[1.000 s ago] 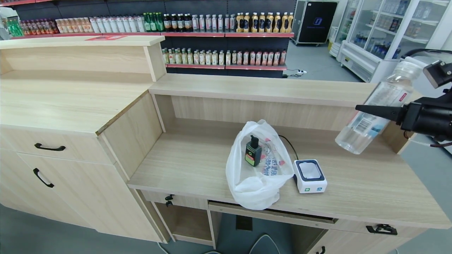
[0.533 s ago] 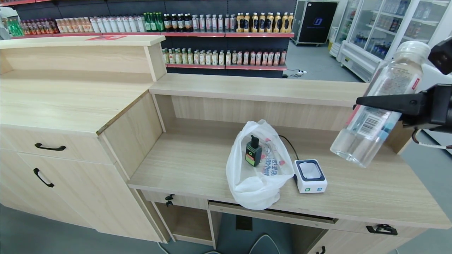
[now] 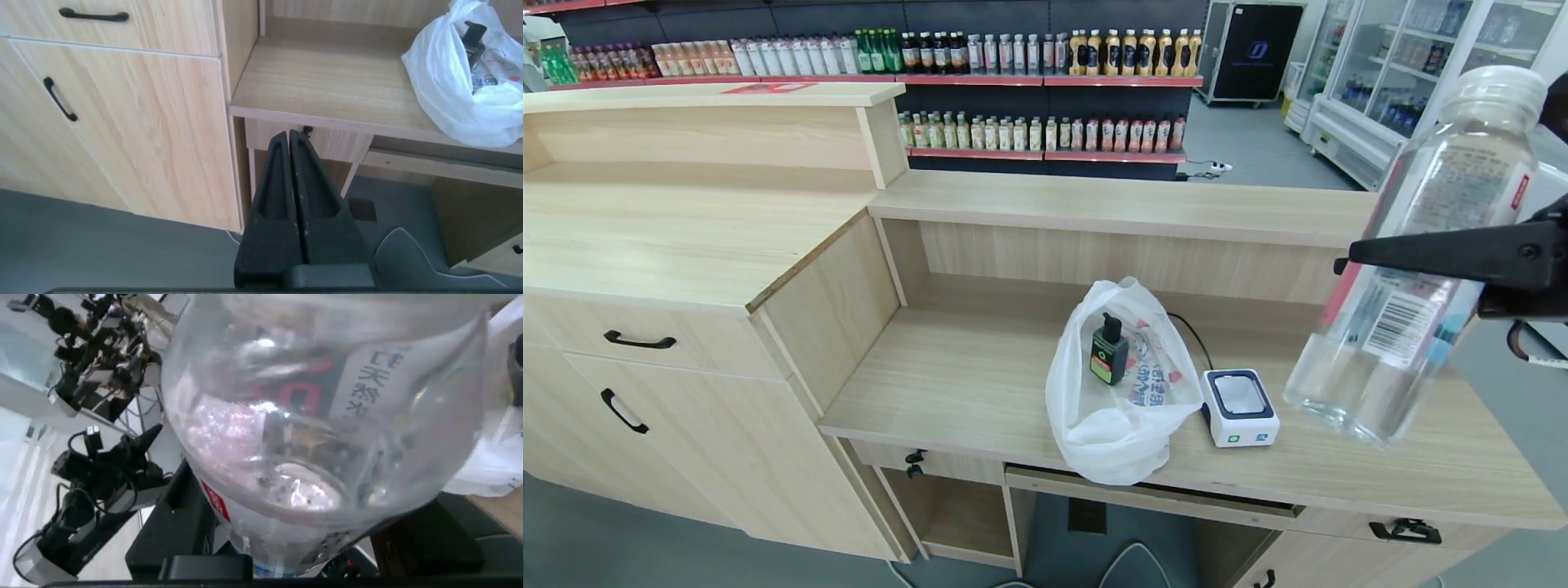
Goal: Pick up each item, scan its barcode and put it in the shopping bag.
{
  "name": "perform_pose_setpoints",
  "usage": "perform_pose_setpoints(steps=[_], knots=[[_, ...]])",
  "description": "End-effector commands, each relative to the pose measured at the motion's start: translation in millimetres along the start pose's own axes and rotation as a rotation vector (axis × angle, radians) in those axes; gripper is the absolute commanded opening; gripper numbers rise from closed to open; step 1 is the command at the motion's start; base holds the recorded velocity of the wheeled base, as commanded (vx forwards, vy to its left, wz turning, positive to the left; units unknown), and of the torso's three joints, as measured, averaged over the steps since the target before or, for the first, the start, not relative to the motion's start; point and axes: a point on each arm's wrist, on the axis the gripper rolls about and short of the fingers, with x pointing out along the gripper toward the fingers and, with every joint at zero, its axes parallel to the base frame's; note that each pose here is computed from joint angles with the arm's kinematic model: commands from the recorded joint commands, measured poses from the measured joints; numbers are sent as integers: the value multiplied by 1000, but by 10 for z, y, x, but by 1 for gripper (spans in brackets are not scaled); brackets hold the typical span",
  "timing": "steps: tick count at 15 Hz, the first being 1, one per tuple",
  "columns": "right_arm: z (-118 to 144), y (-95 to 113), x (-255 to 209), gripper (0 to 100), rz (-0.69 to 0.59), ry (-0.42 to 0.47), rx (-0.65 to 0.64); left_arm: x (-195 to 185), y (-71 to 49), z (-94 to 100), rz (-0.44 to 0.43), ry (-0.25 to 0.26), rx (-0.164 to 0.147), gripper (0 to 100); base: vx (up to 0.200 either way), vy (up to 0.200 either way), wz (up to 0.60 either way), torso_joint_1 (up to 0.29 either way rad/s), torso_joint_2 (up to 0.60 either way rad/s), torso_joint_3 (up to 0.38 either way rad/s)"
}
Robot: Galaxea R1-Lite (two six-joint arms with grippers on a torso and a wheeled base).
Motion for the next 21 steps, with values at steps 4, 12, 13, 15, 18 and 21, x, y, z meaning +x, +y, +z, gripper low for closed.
perform_pose_setpoints(steps=[4, 12, 13, 15, 18, 21], knots=[[-96, 323, -34, 0, 116, 60, -4, 0, 0, 0, 1, 0, 0, 0, 0, 0, 0, 0, 0, 0], [-72, 275, 322, 0, 260, 140, -133, 0, 0, 0, 1, 0, 0, 0, 0, 0, 0, 0, 0, 0], [-111, 264, 350, 0, 265, 153, -143, 0, 0, 0, 1, 0, 0, 0, 0, 0, 0, 0, 0, 0], [-194, 192, 411, 0, 260, 178, -166, 0, 0, 0, 1, 0, 0, 0, 0, 0, 0, 0, 0, 0], [-219, 122, 537, 0, 272, 164, -193, 0, 0, 0, 1, 0, 0, 0, 0, 0, 0, 0, 0, 0], [-182, 184, 609, 0, 311, 140, -231, 0, 0, 0, 1, 0, 0, 0, 0, 0, 0, 0, 0, 0]])
